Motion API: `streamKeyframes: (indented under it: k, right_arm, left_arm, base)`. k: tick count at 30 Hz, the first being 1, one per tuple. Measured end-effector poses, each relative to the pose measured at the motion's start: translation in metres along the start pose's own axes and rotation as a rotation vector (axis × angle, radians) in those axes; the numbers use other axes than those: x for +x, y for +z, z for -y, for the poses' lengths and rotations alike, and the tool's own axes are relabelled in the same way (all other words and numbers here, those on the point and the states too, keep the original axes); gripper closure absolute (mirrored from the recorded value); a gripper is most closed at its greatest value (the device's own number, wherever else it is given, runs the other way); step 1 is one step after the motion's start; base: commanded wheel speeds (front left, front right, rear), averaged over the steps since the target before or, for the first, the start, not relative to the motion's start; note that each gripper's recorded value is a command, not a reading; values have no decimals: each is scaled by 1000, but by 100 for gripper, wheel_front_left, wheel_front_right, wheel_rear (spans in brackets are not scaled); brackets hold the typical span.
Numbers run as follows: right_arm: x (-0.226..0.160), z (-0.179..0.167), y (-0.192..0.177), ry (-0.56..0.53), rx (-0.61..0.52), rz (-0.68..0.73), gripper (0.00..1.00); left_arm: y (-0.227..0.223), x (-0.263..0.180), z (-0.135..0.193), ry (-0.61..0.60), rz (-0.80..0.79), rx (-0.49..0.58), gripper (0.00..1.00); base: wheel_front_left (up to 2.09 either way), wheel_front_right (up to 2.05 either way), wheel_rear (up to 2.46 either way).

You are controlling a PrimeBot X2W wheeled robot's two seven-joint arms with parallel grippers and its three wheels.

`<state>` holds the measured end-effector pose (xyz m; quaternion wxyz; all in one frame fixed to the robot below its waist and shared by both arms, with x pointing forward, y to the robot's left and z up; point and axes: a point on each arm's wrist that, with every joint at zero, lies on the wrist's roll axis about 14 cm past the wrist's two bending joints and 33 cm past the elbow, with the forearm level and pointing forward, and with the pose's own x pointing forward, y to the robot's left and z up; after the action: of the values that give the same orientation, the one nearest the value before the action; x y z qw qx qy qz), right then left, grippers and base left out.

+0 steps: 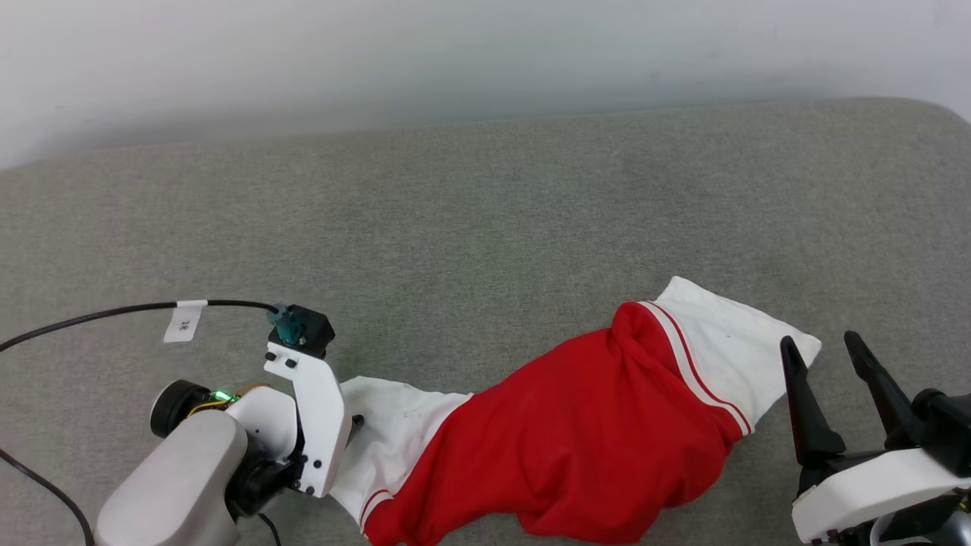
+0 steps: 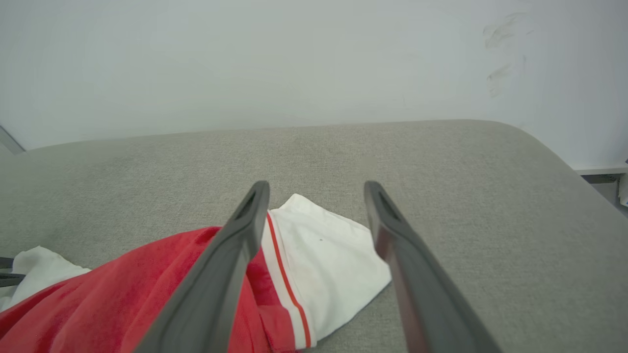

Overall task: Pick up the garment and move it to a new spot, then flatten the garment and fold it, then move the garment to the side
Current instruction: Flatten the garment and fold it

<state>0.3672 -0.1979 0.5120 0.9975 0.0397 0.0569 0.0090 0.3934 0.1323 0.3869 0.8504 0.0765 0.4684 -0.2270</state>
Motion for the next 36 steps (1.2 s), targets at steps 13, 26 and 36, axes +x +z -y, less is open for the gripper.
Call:
streamKeyframes:
  k: [13,26,36]
  right_arm:
    - [-5,21,-8,-63,30,-12,0]
    - [-9,53,-20,-108,112,-115,0]
    - [16,93,-66,-127,180,-531,0]
  left_arm:
    - [-5,22,32,-94,-48,-35,100]
    - [41,-39,-12,145,412,-150,100]
    - [79,-76,-24,209,634,-167,100]
  base:
    - [0,0,0]
    - [0,0,0]
    - [0,0,0]
